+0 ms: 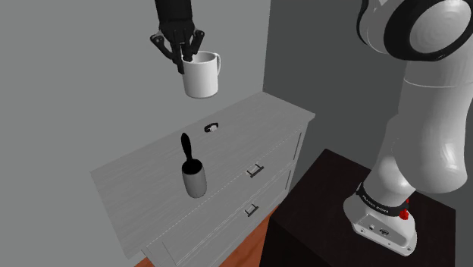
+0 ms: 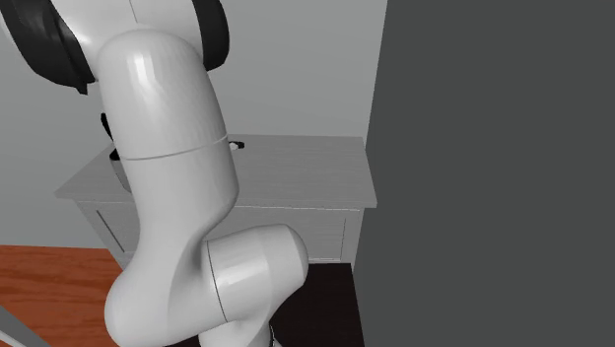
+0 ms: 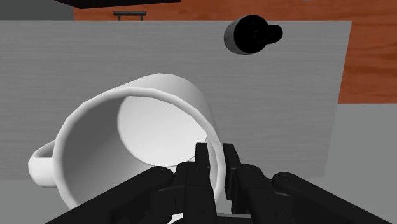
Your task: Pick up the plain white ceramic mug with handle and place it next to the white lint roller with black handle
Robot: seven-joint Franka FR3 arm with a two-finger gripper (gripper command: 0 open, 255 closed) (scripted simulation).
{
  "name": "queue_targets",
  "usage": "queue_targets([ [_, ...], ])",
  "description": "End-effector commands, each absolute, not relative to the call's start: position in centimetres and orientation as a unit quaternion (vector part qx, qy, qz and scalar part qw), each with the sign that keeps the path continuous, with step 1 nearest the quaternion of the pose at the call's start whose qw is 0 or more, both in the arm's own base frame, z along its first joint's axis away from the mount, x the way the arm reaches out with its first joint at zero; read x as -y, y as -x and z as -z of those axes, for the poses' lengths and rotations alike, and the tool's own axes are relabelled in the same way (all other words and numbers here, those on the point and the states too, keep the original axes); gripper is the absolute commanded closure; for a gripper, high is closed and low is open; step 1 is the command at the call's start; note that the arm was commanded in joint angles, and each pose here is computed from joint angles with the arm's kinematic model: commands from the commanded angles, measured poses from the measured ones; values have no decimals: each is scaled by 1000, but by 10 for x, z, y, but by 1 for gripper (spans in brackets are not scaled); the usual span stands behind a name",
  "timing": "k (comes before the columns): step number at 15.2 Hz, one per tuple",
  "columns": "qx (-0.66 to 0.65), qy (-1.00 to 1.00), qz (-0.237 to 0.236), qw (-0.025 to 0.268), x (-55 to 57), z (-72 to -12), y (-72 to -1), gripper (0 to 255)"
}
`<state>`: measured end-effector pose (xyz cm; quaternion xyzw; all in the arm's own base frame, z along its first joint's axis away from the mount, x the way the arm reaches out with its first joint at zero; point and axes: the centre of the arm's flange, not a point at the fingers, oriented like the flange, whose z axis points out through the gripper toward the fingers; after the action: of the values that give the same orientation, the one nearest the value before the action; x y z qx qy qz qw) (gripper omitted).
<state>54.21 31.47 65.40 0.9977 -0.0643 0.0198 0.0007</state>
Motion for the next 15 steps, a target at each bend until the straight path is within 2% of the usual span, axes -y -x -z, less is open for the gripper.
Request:
queue_targets([
  [1,64,-998,-20,0,-315,-644,-542,255],
  [15,64,-998,-20,0,-315,-570,-542,255],
])
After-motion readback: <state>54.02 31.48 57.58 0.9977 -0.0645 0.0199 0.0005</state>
